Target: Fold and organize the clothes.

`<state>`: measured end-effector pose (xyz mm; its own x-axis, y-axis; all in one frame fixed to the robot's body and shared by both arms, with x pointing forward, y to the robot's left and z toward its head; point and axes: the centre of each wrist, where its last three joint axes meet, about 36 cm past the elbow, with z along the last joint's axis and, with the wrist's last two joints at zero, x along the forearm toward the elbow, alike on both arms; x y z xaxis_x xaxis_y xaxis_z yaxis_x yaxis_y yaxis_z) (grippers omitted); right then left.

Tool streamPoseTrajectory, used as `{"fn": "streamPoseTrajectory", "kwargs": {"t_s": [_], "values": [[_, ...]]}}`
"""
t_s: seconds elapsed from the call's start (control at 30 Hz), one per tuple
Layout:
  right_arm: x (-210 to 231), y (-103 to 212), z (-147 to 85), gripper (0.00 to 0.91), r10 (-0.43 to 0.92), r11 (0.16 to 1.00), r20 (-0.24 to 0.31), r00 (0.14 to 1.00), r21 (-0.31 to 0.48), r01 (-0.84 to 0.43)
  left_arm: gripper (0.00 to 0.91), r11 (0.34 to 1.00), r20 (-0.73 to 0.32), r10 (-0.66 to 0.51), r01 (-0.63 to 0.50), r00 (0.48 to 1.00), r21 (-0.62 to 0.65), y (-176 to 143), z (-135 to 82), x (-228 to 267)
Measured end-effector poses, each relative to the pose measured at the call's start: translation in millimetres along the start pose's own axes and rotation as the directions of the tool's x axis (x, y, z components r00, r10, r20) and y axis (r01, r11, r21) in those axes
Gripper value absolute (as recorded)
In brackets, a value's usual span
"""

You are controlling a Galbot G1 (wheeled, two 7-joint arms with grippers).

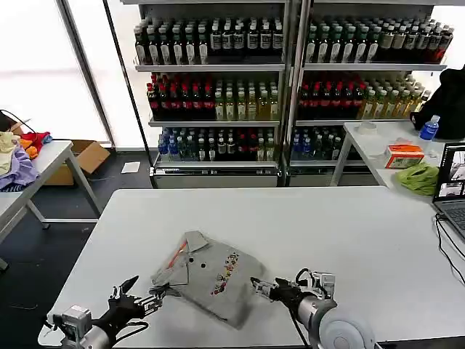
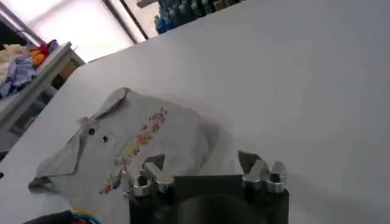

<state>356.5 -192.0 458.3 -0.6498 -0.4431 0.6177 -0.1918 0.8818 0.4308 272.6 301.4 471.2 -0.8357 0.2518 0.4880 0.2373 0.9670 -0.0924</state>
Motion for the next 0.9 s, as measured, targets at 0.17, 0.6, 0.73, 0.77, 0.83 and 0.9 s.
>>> {"fn": "streamPoseTrajectory", "kwargs": {"t_s": [0.17,0.6,0.73,0.77,0.83,0.9], "values": [[-9,7,4,0.020,-0.008,1.000,-0.006,1.000,-0.009,0.008,0.907,1.000,0.015,-0.024,0.024,1.000,-0.011,6,-4,-2],[-25,25,11,0.000,-0.005,1.000,-0.011,1.000,-0.009,0.005,0.907,0.998,0.027,-0.062,0.062,0.998,-0.004,17,-6,-7],[-25,24,12,0.000,0.008,1.000,-0.007,1.000,0.000,-0.008,0.907,0.998,0.026,-0.066,0.066,0.997,0.001,17,-5,-7],[-25,23,12,0.000,0.013,1.000,-0.006,1.000,0.003,-0.013,0.907,0.998,0.026,-0.068,0.068,0.997,0.002,16,-5,-7],[-25,19,11,0.000,0.027,1.000,-0.003,1.000,0.011,-0.027,0.907,0.998,0.027,-0.068,0.068,0.997,0.004,16,-5,-7],[-23,15,10,0.000,0.037,0.999,0.001,0.999,0.019,-0.037,0.907,0.998,0.029,-0.069,0.069,0.997,0.004,15,-6,-7]]}}
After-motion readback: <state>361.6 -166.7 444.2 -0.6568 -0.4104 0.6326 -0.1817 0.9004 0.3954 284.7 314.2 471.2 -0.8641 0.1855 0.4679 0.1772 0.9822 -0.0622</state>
